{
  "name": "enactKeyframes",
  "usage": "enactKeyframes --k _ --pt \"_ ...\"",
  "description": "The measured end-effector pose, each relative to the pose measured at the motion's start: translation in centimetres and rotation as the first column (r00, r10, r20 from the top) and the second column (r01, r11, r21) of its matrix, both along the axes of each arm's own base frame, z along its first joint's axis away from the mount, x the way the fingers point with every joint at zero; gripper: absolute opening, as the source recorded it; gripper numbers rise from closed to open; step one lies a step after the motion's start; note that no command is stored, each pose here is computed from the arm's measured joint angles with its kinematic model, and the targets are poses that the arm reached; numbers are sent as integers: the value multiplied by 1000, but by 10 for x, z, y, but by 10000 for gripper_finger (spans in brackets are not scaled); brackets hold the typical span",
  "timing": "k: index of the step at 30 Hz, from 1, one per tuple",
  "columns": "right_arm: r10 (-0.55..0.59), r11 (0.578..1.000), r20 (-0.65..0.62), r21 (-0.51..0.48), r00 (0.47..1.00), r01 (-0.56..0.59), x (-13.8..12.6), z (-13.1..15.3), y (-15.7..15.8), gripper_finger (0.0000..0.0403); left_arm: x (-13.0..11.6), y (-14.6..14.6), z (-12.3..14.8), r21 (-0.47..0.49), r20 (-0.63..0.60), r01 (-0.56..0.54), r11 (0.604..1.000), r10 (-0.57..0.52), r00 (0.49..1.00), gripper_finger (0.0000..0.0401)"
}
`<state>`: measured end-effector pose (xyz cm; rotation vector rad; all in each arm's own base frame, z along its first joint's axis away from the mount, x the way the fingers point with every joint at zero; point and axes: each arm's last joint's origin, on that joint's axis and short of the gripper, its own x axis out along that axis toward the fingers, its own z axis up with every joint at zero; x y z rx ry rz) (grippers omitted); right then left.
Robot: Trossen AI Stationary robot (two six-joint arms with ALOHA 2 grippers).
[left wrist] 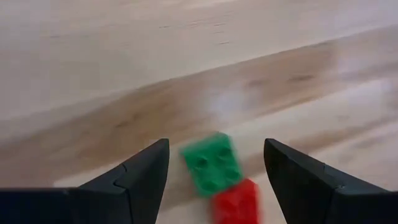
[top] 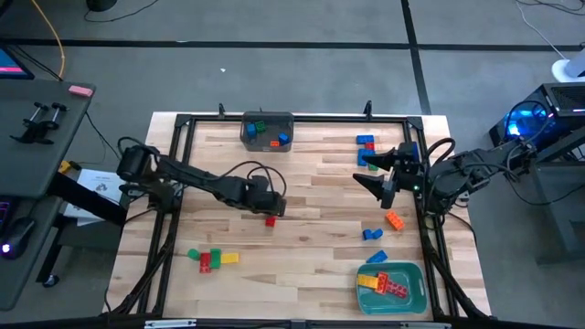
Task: Sort blocks by size
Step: Put the green piece into the black bin
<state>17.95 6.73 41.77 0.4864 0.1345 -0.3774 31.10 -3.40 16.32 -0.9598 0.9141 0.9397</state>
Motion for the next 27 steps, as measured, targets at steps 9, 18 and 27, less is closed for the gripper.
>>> enactKeyframes --k 9,18,27 --pt "-1 1000 0 -1 1000 1 0 0 0 353 4 -3 -17 -18 -48 20 1000 -21 999 245" --pt "-2 1000 -8 -5 1000 2 0 -1 0 353 8 -4 -34 -30 -91 25 999 -27 996 245" --pt "-3 1000 -26 -12 1000 3 -1 -3 0 353 7 -4 -38 -16 -130 87 996 -88 988 204"
